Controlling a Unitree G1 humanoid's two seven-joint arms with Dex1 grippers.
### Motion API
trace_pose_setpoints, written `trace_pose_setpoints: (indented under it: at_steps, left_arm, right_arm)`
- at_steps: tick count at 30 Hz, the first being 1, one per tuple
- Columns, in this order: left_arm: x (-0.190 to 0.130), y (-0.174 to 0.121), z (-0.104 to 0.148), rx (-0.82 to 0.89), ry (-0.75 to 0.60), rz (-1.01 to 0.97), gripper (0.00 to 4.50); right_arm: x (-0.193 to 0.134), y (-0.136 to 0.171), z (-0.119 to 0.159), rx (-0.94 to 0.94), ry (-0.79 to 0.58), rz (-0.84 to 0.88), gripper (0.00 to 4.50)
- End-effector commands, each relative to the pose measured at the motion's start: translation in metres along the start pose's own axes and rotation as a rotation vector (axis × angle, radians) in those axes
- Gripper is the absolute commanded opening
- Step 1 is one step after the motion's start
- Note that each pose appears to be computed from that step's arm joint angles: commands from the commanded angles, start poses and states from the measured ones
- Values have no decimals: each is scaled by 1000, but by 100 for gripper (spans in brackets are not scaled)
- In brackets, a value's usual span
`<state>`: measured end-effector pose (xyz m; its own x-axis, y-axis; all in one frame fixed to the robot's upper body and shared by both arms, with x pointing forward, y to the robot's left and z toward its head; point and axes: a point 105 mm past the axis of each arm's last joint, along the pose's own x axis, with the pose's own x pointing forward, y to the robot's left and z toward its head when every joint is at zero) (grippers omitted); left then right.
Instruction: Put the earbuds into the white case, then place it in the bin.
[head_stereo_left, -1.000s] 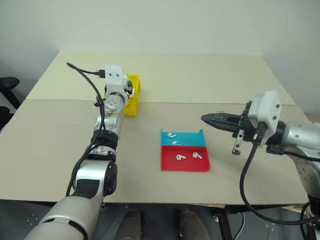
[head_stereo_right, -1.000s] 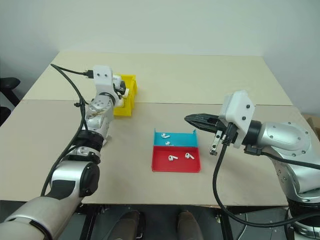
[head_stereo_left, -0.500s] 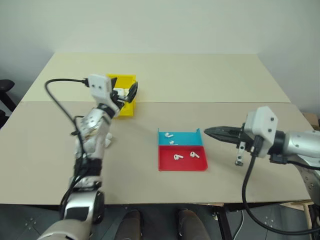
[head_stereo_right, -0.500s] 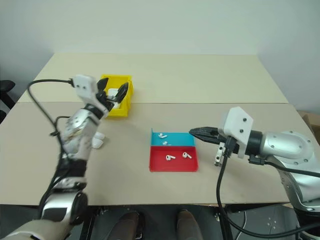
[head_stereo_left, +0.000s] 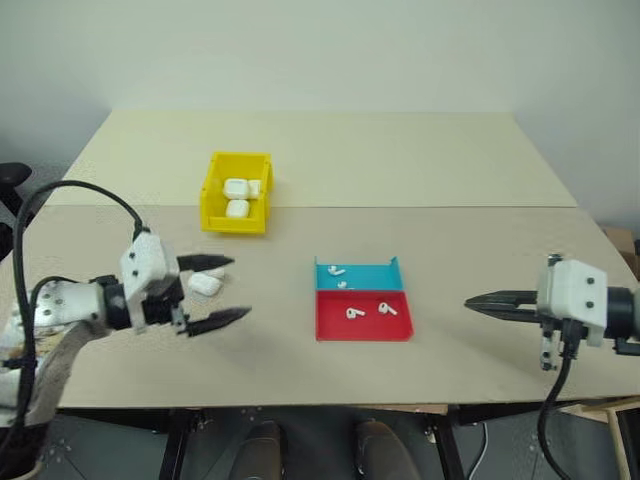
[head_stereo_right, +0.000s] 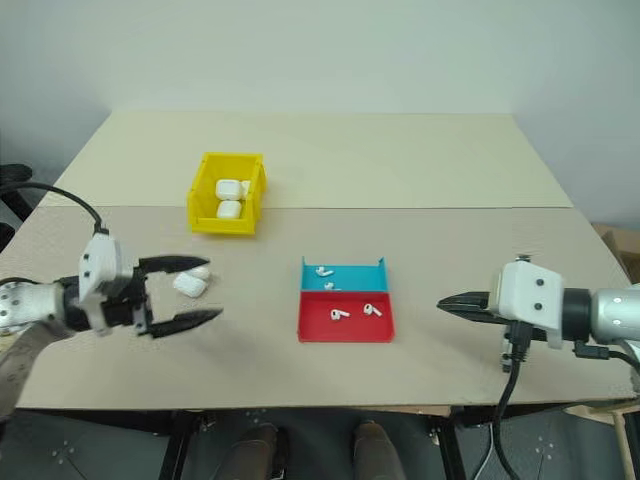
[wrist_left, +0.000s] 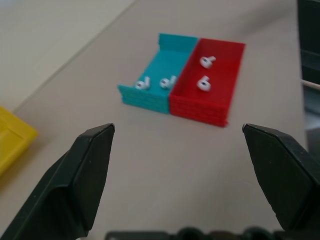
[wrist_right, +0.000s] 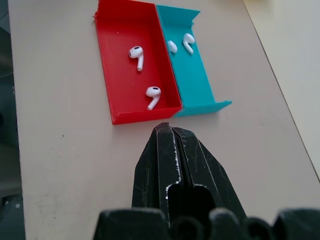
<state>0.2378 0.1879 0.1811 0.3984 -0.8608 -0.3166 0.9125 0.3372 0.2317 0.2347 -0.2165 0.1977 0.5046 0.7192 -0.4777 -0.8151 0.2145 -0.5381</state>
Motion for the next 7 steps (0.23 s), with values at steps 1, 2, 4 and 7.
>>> trace_pose_setpoints:
  at_steps: [1, 2, 4, 7]
  left_arm:
    - [-5, -4, 7, 4, -10, -37, 445]
    - [-5, -4, 7, 16, -22, -38, 445]
    - [-5, -4, 9, 15, -42, -40, 445]
    - [-4, -5, 9, 24, -43, -36, 445]
  right_arm:
    - [-5, -6, 6, -52, -3, -16, 0]
    - [-5, -5, 6, -52, -1, -11, 0]
    - [-4, -6, 6, -49, 0, -7, 0]
    - [-3, -7, 6, -53, 0, -8, 0]
